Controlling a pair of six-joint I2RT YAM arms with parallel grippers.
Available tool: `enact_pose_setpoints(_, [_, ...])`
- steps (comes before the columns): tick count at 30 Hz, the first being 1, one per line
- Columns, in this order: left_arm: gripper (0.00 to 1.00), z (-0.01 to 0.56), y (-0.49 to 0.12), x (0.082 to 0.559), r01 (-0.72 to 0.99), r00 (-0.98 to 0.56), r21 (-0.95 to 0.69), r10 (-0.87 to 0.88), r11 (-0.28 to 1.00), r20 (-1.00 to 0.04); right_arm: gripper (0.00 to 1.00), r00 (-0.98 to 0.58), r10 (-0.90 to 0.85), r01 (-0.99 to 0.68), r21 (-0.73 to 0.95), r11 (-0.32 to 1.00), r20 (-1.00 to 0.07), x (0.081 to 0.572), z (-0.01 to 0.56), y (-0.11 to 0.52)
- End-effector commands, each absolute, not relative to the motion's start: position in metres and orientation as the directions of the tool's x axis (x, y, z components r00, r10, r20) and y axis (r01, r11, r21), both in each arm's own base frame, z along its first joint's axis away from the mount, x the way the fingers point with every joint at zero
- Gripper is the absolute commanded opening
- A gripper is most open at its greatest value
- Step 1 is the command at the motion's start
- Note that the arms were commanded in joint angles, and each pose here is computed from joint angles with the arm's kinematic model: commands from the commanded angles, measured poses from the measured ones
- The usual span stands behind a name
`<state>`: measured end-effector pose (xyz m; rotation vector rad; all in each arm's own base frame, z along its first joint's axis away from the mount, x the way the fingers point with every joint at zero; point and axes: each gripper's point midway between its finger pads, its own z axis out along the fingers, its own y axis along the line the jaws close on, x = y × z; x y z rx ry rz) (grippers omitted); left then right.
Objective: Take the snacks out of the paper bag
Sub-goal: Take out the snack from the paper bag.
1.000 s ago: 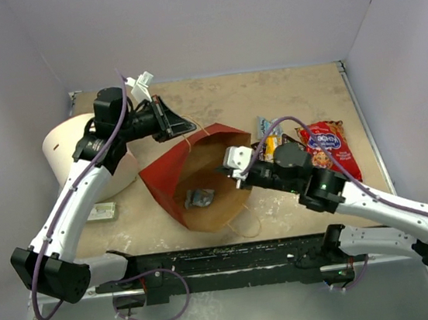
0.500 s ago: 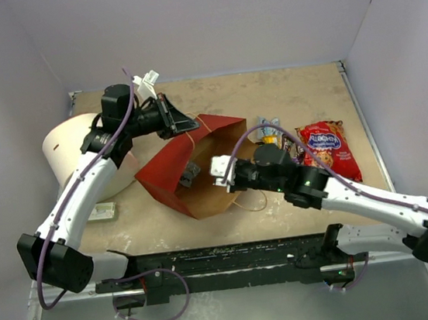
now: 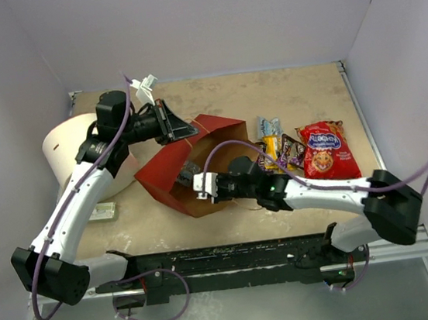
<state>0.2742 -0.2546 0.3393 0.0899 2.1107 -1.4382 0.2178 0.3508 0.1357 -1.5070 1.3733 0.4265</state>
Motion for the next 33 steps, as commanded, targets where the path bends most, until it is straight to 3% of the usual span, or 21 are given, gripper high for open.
enact_pose_setpoints(1, [0.00,0.353,-0.252,0.262,0.454,-0.789,-0.793,-0.231,0.406,-0.570,0.18,0.416,-0.548,-0.850,-0.525,0.051,-0.726,0.235,0.127,0.376])
enact_pose_setpoints(6, [0.00,0.348,-0.253,0.255,0.461,-0.793,-0.787,-0.208,0.409,-0.573,0.44,0.395,-0.541,-0.853,-0.516,0.085,-0.742,0.248,0.112,0.393])
enact_pose_setpoints(15, [0.00,0.346,-0.257,0.246,0.448,-0.812,-0.802,-0.196,0.395,-0.550,0.64,0.474,-0.603,-0.777,-0.627,0.058,-0.642,0.282,0.084,0.412])
enact_pose_setpoints(24, [0.00,0.355,-0.257,0.240,0.456,-0.817,-0.798,-0.172,0.394,-0.551,0.67,0.552,-0.597,-0.672,-0.734,0.094,-0.582,0.317,0.086,0.443])
enact_pose_setpoints(28, [0.00,0.355,-0.257,0.239,0.453,-0.821,-0.796,-0.159,0.402,-0.548,0.66,0.653,-0.559,-0.631,-0.776,-0.027,-0.511,0.312,0.073,0.457])
enact_pose_setpoints(33, [0.00,0.348,-0.255,0.241,0.424,-0.836,-0.800,-0.156,0.425,-0.526,0.61,0.692,-0.536,-0.604,-0.794,-0.065,-0.482,0.315,0.063,0.470])
